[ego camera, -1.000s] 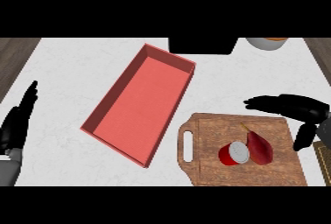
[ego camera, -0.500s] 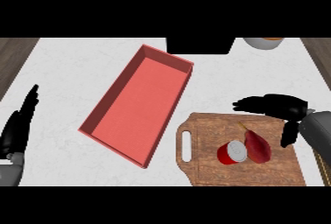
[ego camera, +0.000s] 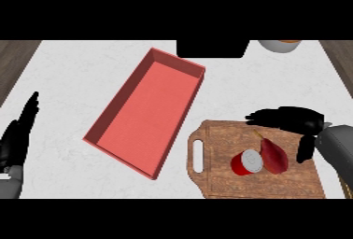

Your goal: Pick the pear from the cutting board and place it in the cardboard box

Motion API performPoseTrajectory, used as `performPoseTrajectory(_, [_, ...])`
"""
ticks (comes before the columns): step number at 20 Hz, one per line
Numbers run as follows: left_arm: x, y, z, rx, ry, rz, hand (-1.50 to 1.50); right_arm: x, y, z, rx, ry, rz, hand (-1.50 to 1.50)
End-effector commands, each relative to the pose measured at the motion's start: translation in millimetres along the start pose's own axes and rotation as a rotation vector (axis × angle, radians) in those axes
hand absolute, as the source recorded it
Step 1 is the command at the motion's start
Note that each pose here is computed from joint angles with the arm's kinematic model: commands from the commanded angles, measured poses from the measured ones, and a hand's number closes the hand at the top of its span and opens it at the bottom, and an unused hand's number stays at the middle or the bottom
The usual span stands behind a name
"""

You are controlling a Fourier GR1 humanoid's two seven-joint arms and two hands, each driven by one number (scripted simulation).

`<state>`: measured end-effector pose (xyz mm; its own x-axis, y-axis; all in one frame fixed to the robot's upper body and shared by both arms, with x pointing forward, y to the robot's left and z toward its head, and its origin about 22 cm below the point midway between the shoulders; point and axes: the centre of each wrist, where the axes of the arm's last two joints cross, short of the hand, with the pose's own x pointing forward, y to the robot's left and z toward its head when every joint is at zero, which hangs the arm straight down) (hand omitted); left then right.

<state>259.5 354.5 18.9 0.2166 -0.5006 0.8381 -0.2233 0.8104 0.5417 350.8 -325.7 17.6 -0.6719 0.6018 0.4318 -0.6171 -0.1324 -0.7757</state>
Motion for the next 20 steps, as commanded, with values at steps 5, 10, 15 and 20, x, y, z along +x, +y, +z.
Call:
performPoseTrajectory(5, [1.7, -12.3, 2.6, 0.000, 0.007, -0.004, 0.00, 17.0, -7.4, -9.1, 0.007, -0.127, -0.057, -1.50])
performPoseTrajectory(10, [-13.5, -4.4, -6.5, 0.003, 0.014, 0.000, 0.00, 26.1, -4.2, 16.4, 0.061, -0.117, -0.017, -1.50])
performPoseTrajectory(15, [-7.6, -10.3, -4.6, -0.001, 0.002, 0.007, 0.00, 38.2, 8.9, -10.9, 0.111, -0.012, 0.022, -1.50])
performPoseTrajectory(20, [-12.5, -17.6, 9.3, 0.001, 0.004, -0.005, 0.00, 38.4, 17.3, -39.1, 0.111, 0.028, 0.021, -1.50])
